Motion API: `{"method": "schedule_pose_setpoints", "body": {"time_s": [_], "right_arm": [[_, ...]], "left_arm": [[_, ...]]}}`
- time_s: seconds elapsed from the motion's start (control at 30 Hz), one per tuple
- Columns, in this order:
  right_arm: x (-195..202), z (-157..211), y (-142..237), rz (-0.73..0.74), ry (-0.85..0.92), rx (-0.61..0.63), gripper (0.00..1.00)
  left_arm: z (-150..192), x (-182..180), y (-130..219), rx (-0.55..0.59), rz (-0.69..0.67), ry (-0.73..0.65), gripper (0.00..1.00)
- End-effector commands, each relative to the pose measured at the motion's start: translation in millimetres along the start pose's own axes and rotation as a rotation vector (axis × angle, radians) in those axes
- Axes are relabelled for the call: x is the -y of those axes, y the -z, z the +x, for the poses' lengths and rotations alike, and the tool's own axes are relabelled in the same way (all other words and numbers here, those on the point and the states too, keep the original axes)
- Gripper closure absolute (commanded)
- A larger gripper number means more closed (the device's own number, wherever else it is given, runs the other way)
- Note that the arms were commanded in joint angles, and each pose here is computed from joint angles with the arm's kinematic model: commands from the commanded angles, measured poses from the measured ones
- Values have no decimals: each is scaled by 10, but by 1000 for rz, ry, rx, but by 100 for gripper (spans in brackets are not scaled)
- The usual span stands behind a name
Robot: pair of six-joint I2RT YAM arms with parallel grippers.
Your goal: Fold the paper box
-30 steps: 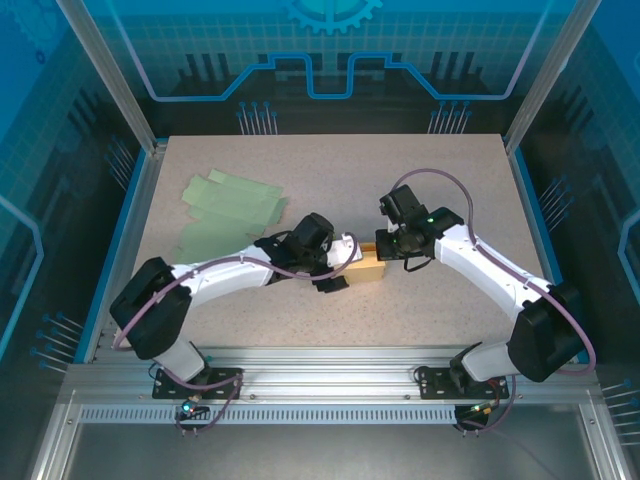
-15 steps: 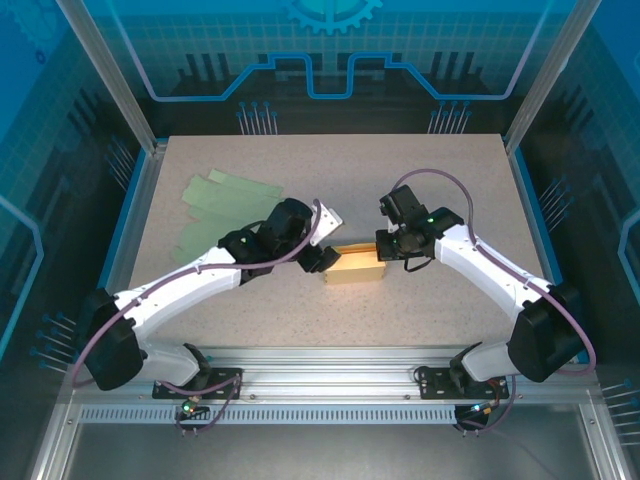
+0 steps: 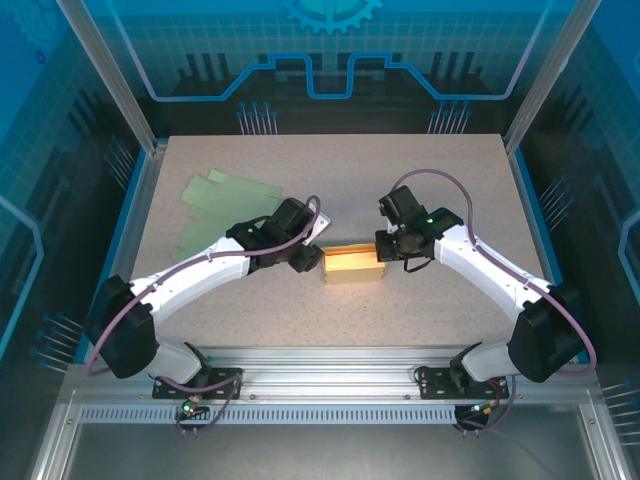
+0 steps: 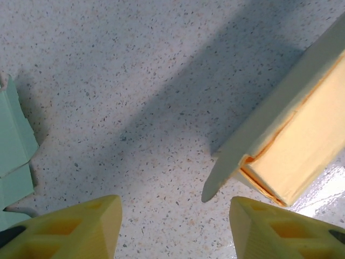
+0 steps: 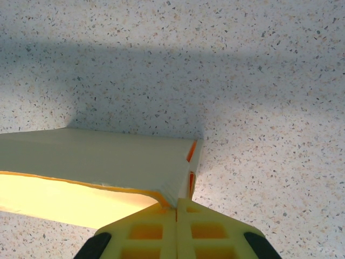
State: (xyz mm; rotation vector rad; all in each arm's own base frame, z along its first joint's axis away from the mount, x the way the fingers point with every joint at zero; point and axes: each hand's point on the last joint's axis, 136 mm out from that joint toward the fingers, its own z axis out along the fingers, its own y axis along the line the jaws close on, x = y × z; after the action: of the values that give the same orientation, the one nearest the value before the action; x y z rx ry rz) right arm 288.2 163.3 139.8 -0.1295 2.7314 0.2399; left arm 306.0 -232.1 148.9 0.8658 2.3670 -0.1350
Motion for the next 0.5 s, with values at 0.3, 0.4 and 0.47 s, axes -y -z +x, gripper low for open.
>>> {"method": "schedule_pose_setpoints", "body": {"time_s": [0.3, 0.4, 0.47], "right_arm": [[-45, -5, 106, -3, 8, 11, 92], [-44, 4, 99, -4, 6, 8, 92], [-44, 2, 99, -5, 5, 10, 92]], "left_arm": [[-168, 19, -110, -1, 21, 21, 54], [-161, 37, -121, -15, 30, 35, 59], [-166, 54, -120, -20, 39, 43, 60]]}}
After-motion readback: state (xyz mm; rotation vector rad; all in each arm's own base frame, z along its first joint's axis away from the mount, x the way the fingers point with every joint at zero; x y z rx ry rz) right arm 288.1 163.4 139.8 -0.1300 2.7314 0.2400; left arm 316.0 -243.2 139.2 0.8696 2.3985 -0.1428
